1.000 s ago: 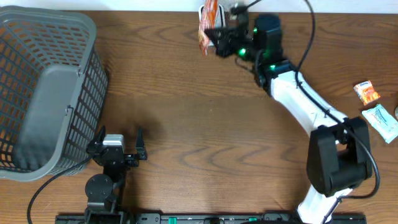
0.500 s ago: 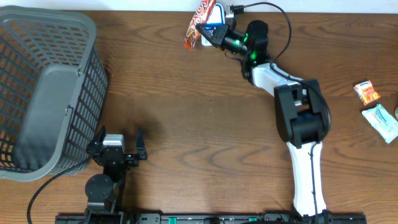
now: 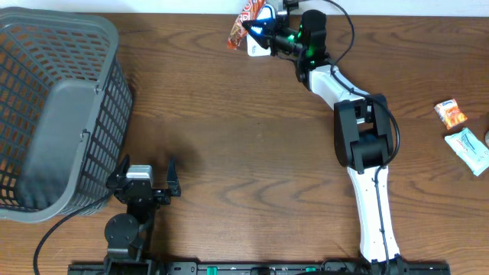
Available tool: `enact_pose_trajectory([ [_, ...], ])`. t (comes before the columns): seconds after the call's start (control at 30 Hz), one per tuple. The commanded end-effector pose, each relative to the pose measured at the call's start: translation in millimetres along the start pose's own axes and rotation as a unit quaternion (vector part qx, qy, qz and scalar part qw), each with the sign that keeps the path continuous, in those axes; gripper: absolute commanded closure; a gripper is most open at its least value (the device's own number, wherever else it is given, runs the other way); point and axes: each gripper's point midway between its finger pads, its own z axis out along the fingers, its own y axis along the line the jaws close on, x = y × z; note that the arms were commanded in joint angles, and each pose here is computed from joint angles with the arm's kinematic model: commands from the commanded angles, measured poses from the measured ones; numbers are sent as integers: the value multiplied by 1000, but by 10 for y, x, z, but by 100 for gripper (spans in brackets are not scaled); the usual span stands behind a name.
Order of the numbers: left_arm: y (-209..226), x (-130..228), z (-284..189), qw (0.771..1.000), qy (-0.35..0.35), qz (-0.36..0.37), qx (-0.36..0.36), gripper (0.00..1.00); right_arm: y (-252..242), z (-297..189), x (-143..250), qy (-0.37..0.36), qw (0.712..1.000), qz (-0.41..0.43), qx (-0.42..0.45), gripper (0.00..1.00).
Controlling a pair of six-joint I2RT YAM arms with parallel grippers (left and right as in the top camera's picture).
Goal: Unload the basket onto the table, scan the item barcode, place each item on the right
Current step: 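Carry the candy bar to the white scanner and hold it there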
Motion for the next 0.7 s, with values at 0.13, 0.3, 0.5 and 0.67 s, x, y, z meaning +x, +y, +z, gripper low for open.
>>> enact_pose_trajectory([
  [0.13,21,164,9,1000,24,-2,-6,2,-175,-42,-97,-11,1000,-10,7,99],
  [0.3,21,164,9,1000,24,-2,-6,2,-117,-42,-47,5,999,-32,-4,99],
  [0.5,21,164,9,1000,24,-2,-6,2,36,-67,186,72,991,-109,-38,99],
  [0.67,21,164,9,1000,24,-2,-6,2,162,-103,229,90,989,-112,-42,98],
])
